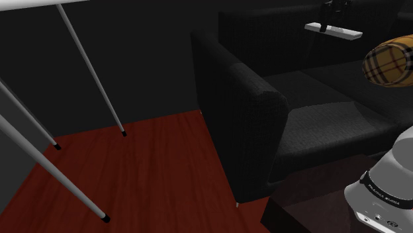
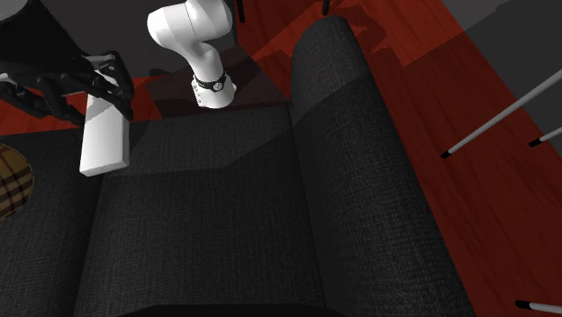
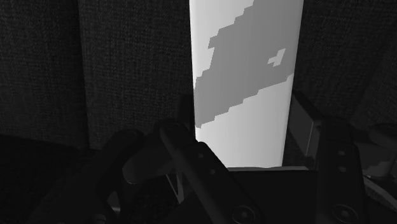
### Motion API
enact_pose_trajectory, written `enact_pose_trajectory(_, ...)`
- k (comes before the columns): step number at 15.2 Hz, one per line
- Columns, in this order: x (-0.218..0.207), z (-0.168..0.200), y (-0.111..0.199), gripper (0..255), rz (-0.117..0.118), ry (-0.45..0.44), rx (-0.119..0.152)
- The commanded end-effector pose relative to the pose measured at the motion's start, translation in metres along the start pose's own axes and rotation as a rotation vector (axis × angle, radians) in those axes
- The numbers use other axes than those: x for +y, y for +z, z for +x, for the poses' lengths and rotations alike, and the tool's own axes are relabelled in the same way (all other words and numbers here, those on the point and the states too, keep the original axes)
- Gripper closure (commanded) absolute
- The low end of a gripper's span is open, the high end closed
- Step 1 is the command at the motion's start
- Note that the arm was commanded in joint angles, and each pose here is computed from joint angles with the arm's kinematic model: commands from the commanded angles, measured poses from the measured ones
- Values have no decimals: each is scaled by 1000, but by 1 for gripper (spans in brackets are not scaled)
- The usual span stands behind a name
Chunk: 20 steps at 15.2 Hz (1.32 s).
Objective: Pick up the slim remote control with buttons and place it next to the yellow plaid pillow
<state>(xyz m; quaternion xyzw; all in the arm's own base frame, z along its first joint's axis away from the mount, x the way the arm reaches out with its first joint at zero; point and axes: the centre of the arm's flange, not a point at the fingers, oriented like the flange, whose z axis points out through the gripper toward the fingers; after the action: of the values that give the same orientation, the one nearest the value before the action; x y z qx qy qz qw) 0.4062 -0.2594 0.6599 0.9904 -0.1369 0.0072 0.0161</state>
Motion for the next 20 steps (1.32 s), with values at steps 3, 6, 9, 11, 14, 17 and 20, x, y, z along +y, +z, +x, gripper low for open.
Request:
enact_pose_trajectory(3,45,-26,-2,255,0,-1,1)
enact_pose_trajectory(6,79,-46,-1,255,0,-1,1)
enact_pose_trajectory(9,113,-67,0,255,0,-1,1)
enact_pose_trajectory(11,136,-81,0,255,0,-1,1)
enact_pose_trajectory(14,169,-101,0,255,0,-1,1)
enact_pose_trajectory(17,203,-122,1,255,0,-1,1)
enact_pose_trajectory(20,237,-142,2,255,0,-1,1)
